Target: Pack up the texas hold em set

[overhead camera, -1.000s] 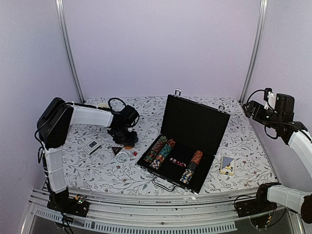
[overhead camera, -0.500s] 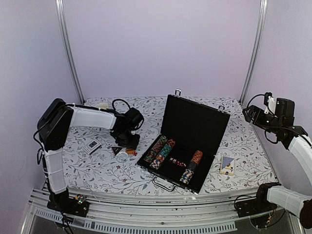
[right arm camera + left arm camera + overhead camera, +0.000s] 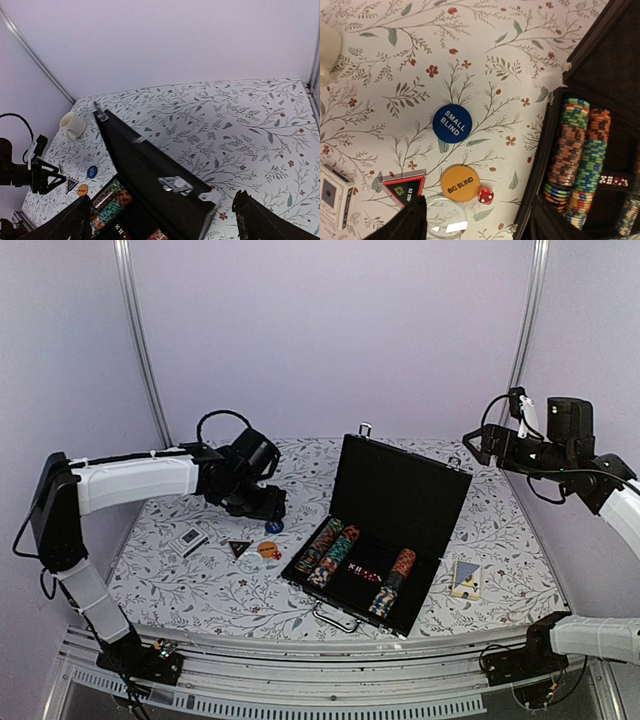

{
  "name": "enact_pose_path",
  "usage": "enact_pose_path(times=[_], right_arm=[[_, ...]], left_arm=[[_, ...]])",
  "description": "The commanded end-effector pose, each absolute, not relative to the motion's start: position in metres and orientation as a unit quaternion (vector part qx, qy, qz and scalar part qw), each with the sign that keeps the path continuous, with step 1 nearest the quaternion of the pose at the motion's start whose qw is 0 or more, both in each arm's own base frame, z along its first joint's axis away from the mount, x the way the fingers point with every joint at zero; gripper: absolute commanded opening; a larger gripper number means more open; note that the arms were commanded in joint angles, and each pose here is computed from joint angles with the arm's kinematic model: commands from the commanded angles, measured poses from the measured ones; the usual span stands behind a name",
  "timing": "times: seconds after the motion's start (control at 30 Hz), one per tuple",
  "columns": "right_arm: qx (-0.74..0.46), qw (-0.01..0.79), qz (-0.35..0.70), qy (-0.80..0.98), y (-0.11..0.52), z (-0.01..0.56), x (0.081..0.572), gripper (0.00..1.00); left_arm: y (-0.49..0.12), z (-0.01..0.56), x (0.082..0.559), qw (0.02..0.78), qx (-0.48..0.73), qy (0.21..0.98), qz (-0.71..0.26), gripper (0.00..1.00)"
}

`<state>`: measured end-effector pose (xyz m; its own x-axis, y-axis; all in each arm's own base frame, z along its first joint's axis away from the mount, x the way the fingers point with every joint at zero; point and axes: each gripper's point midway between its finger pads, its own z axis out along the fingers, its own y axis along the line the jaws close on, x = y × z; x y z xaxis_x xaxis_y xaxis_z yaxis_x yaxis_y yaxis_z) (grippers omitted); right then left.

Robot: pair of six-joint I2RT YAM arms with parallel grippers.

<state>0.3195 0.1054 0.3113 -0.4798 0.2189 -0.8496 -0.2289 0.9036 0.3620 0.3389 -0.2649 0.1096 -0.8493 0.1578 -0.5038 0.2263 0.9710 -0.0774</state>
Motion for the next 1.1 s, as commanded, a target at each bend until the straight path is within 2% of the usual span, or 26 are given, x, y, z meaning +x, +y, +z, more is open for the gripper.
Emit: enact_pose_path(times=[0.0, 0.17, 0.27, 0.33, 0.47, 0.53, 0.7, 0.83, 1.07], right_arm=[[-0.045, 0.501, 0.235, 0.832, 0.157, 0.332, 0.312, 0.99], [-0.103, 0.461, 0.263, 0.841, 0.244, 0.321, 0.31, 0.99], [-0.145, 0.431, 0.263, 0.851, 0.298, 0.295, 0.306, 0.98], [-0.166, 0.406, 0.274, 0.856, 0.331, 0.278, 0.302, 0.96], [-0.207, 0.376, 0.296, 0.853, 0.393, 0.252, 0.289, 0.93], [-0.222, 0.367, 0.281, 0.859, 0.414, 0.232, 0.289, 0.91], [-0.248, 0.336, 0.244, 0.875, 0.451, 0.174, 0.302, 0.8], [-0.268, 0.333, 0.221, 0.877, 0.473, 0.147, 0.318, 0.8], [-0.306, 0.34, 0.191, 0.869, 0.505, 0.117, 0.343, 0.8]], left_arm=[[-0.254, 0.184, 0.345, 0.337, 0.097, 0.931, -0.099, 0.78], [-0.207, 0.255, 0.36, 0.382, 0.09, 0.908, -0.15, 0.92], [-0.165, 0.273, 0.372, 0.385, 0.065, 0.905, -0.172, 0.94], [-0.132, 0.272, 0.379, 0.387, 0.043, 0.91, -0.142, 0.94], [-0.063, 0.244, 0.381, 0.408, 0.001, 0.912, 0.036, 0.94], [-0.045, 0.236, 0.376, 0.413, -0.006, 0.907, 0.084, 0.95], [-0.033, 0.251, 0.372, 0.463, 0.015, 0.878, 0.12, 0.96], [-0.008, 0.249, 0.367, 0.489, -0.009, 0.853, 0.183, 0.96], [-0.004, 0.242, 0.358, 0.52, -0.021, 0.835, 0.177, 0.96]])
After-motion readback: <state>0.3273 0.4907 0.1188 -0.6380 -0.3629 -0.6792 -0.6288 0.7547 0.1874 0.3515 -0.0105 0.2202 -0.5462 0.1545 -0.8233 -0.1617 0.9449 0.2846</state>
